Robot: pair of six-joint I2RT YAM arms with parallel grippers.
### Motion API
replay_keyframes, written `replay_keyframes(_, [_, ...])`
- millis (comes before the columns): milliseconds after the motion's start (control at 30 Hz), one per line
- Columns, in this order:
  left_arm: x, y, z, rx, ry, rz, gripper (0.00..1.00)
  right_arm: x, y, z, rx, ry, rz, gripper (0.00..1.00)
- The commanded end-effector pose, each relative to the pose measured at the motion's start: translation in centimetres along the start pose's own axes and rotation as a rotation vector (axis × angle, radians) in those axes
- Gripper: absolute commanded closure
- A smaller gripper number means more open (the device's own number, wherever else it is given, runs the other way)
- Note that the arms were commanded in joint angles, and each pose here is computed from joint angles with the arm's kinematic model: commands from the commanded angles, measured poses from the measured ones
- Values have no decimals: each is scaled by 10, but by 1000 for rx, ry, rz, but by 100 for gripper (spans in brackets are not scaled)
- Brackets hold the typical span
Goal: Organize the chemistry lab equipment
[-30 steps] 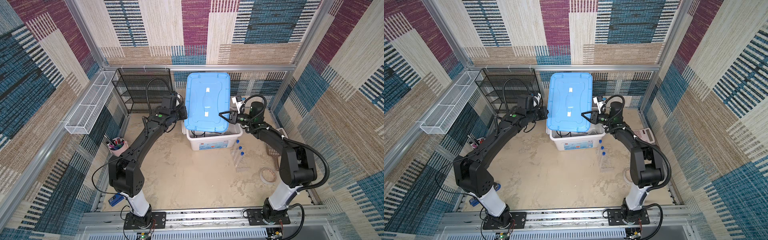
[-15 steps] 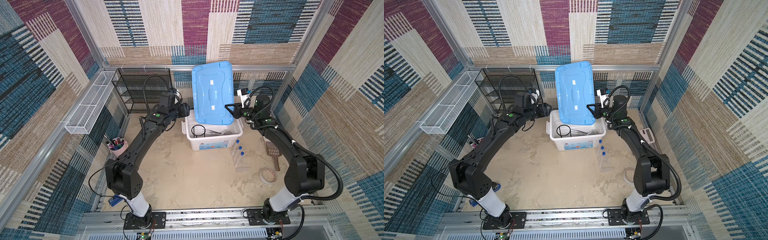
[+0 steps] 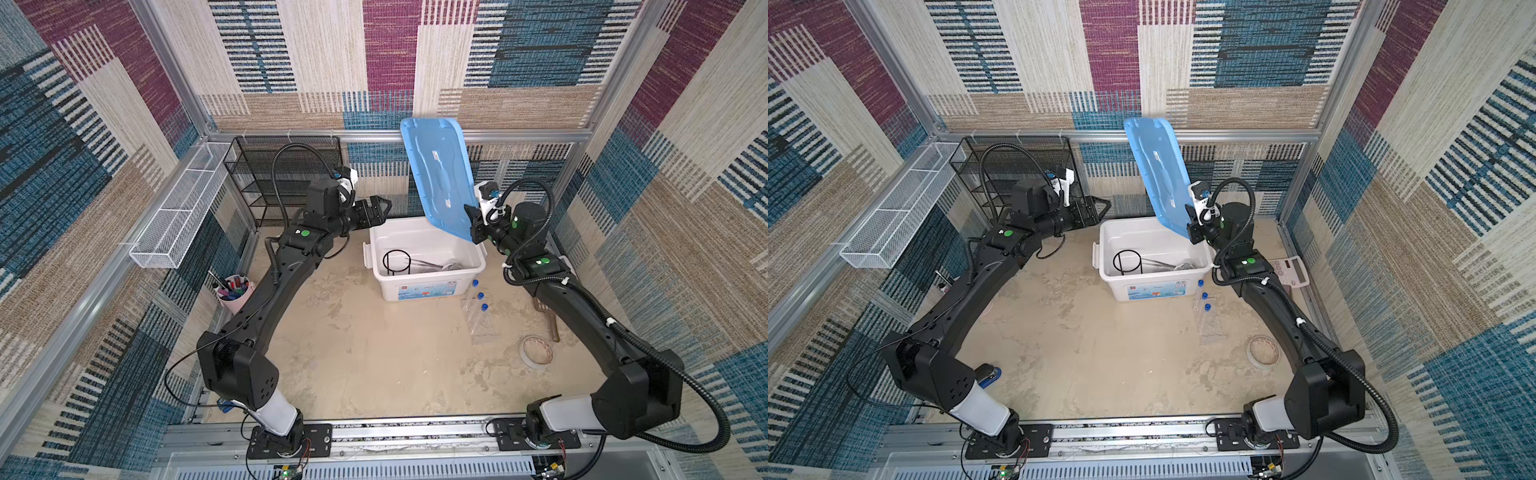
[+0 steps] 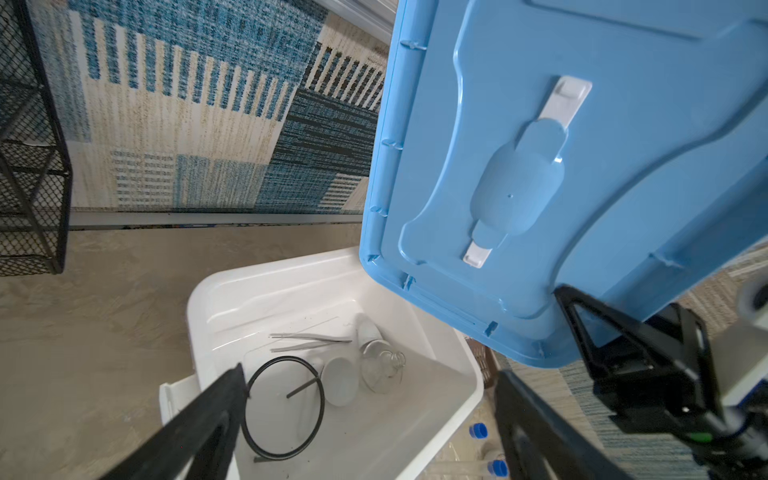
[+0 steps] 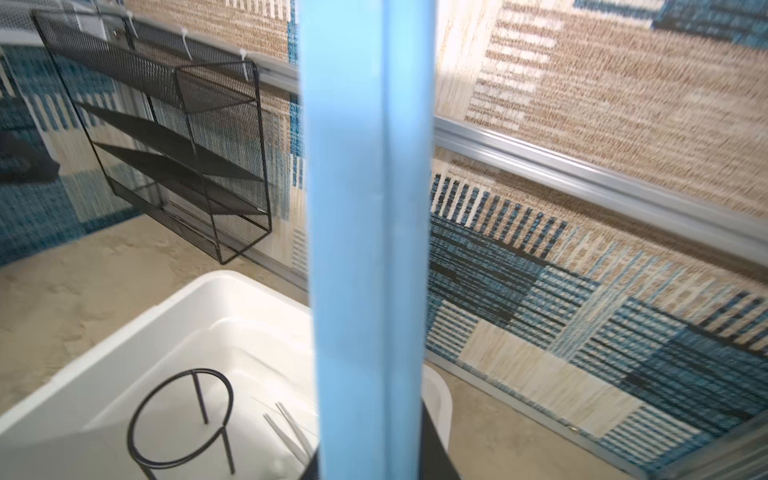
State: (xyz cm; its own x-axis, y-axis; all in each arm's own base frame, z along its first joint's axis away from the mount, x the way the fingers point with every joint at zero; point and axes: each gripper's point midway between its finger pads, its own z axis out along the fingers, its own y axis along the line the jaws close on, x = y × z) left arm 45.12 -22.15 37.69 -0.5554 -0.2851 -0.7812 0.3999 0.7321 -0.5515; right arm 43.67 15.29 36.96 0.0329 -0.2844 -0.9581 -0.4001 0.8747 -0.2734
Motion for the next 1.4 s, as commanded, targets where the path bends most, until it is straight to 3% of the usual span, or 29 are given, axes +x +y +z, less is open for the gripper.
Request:
replay_keyframes(0, [-14, -20, -6, 108, -42, -24, 1, -34, -19, -16, 192, -111, -202, 84])
replay_keyframes(133, [-29, -27, -23, 162, -99, -31, 0, -47, -15, -30, 244, -155, -287, 84])
replay_keyframes(233, [-41, -27, -35, 227, -148, -108, 0, -52, -3, -37, 261, -178, -379, 84])
replay_keyframes(400, [-51, -27, -47, 343, -161, -230, 0, -21, 12, -26, 277, -76, -593, 84])
replay_keyframes(800, [-40, -26, -34, 370, -42, -328, 0, 4, 38, -20, 230, -28, -764, 83])
replay_keyframes(1000, [-36, -17, -30, 341, -55, -350, 0, 20, 48, -15, 201, -1, -804, 83])
replay_keyframes(1367, [-2, -10, -2, 331, 80, -432, 29, 31, 54, -6, 187, 17, -830, 82])
